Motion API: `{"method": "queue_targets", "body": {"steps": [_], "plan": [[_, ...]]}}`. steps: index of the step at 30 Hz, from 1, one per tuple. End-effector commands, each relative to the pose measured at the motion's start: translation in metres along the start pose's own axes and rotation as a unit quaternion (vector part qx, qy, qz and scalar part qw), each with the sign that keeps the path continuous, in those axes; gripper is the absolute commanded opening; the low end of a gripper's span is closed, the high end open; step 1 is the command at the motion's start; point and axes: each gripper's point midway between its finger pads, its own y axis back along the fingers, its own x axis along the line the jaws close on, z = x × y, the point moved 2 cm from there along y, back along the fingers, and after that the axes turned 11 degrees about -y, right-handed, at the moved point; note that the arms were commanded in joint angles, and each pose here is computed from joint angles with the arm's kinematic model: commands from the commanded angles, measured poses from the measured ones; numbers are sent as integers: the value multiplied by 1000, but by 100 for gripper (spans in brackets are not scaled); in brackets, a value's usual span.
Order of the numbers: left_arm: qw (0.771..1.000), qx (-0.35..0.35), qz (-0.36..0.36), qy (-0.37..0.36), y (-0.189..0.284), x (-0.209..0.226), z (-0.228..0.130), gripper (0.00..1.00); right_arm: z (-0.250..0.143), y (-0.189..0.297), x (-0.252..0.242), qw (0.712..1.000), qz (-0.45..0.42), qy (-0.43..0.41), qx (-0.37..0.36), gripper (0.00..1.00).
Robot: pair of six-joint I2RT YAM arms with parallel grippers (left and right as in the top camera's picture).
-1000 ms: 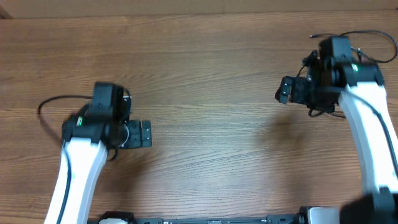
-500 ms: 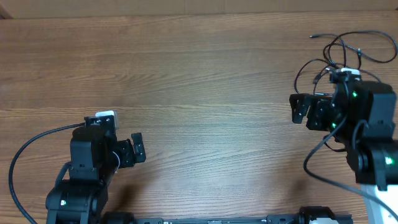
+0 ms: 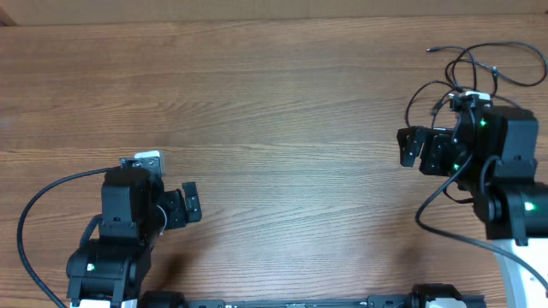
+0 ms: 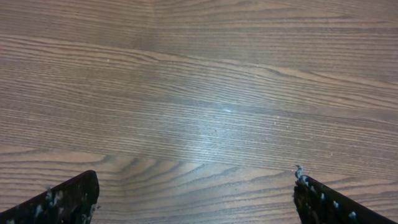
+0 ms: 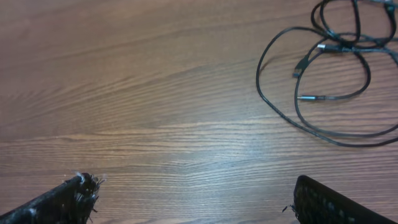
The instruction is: Untangle cables
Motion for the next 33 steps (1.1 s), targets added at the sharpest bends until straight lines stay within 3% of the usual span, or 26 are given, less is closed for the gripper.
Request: {"method": "queue_targets", "body": {"steps": [1, 13, 23, 33], "plan": [[1000, 8, 8, 14, -4, 3, -3, 100, -1, -10, -5, 1000, -12, 0, 12, 100], [1000, 16, 8, 13, -7, 3, -4, 100, -1, -5, -4, 1000, -9, 1, 4, 100], [1000, 16, 8, 13, -7, 3, -4, 100, 12, 49, 5, 983, 40, 37, -176, 100], [1000, 16, 8, 13, -7, 3, -4, 100, 6, 61, 14, 913, 137, 73, -377, 100]]}}
